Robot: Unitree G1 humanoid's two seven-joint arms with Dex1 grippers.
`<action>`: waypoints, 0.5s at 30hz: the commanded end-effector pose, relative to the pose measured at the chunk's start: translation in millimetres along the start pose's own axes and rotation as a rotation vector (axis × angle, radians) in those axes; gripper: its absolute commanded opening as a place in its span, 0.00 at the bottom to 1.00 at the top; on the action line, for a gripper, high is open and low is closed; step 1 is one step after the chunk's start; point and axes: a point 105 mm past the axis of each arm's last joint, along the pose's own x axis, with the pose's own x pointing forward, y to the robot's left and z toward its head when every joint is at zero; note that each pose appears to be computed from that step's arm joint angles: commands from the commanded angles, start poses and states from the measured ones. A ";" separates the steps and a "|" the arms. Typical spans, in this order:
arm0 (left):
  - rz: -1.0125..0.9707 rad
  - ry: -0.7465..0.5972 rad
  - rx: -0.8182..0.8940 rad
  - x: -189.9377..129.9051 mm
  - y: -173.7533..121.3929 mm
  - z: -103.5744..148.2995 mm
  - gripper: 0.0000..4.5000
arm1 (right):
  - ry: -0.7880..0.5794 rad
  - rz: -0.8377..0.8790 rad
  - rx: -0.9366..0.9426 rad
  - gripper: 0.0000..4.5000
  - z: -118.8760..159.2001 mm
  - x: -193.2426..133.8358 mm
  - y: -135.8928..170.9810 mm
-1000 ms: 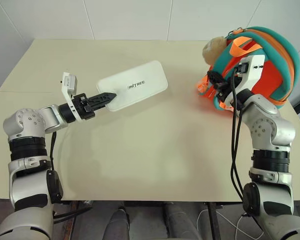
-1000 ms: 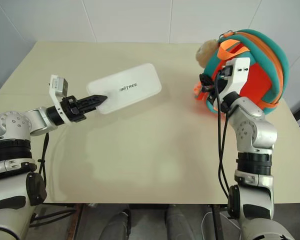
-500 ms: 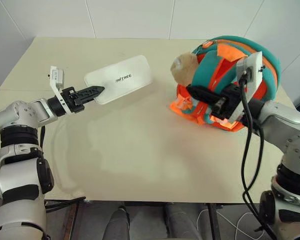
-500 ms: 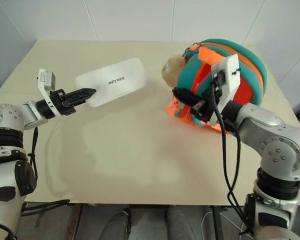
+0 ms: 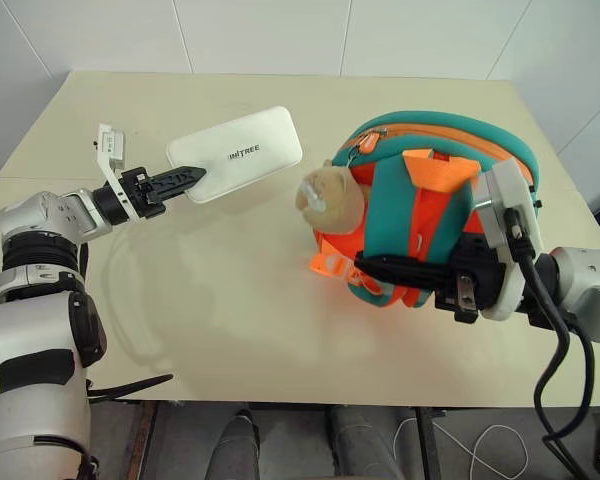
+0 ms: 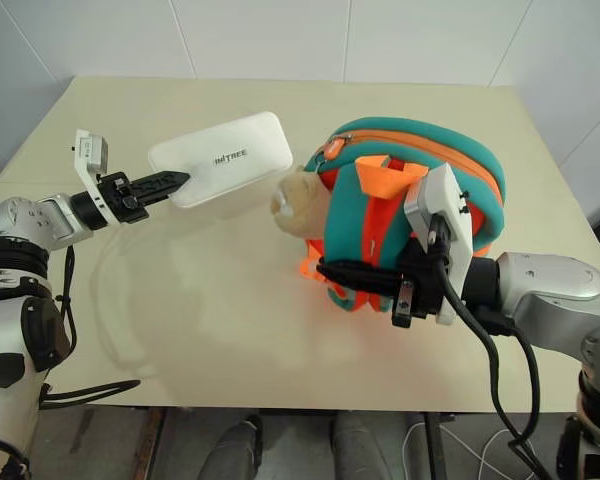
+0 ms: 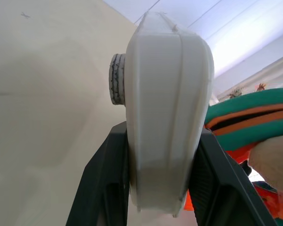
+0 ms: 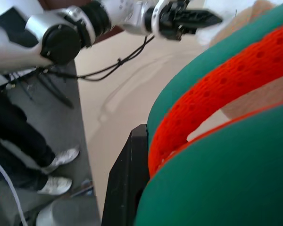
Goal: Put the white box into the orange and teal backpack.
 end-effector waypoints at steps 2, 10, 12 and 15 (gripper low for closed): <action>-0.061 -0.025 0.074 -0.5 -15.0 18.8 0.28 | 0.017 0.115 -0.030 0.00 2.9 -2.2 23.4; -0.263 -0.049 0.273 -10.5 -47.5 34.9 0.28 | 0.043 0.013 0.002 0.00 -7.7 -20.3 -4.4; -0.301 -0.035 0.316 -13.9 -56.6 37.1 0.28 | 0.045 0.011 0.010 0.00 -11.6 -22.0 -5.9; -0.357 0.005 0.373 -19.3 -74.2 40.0 0.28 | 0.038 -0.002 0.022 0.00 -15.5 -23.9 -10.7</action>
